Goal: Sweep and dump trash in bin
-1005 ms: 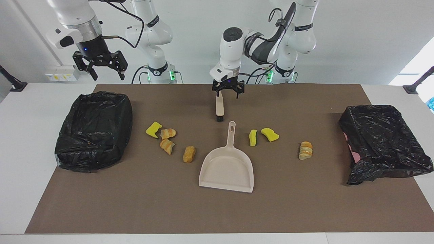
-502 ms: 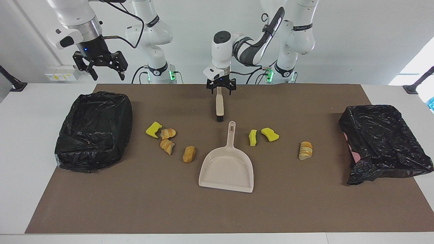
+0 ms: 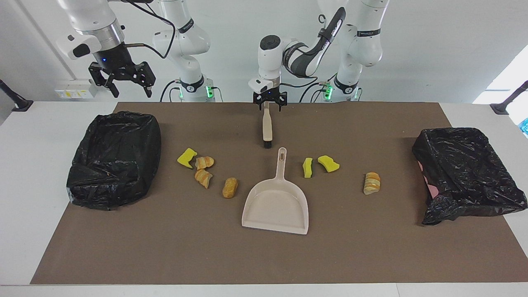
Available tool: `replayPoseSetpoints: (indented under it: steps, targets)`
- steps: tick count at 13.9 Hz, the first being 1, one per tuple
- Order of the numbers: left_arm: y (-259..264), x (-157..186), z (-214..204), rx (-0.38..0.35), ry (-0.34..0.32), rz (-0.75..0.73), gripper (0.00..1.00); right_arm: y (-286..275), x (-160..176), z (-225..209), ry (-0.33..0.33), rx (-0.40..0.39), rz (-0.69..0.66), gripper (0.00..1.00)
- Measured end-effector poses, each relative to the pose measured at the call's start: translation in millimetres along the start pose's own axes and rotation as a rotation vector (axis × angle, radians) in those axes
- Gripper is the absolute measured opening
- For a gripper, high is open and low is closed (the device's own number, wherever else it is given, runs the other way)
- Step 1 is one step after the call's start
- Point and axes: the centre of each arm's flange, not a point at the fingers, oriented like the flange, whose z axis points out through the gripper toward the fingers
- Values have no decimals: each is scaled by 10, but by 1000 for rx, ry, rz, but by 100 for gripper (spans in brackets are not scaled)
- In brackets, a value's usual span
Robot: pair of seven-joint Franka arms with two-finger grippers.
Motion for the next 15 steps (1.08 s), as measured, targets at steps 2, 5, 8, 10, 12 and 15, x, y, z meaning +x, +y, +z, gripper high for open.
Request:
replayPoseSetpoints:
  steps: [2,5,8,10,12,15]
  targets:
    - [4,-10,18,-3,3,1,55,0,0,1,0,0,0,100]
    - [2,-3,34,-2,3,-5,26,0,0,4,-1,0,0,100]
    - [-39,40,13,-1,0,-50,26,0,0,6,-1,0,0,100]
    - [-128,64,-62,28,-29,-90,26,0,0,7,-1,0,0,100]
    - [-294,110,-170,69,-72,-126,26,-13,0,8,-2,0,-3,100]
    - [-636,279,-316,96,-116,-199,26,-140,7,36,-7,0,-26,100]
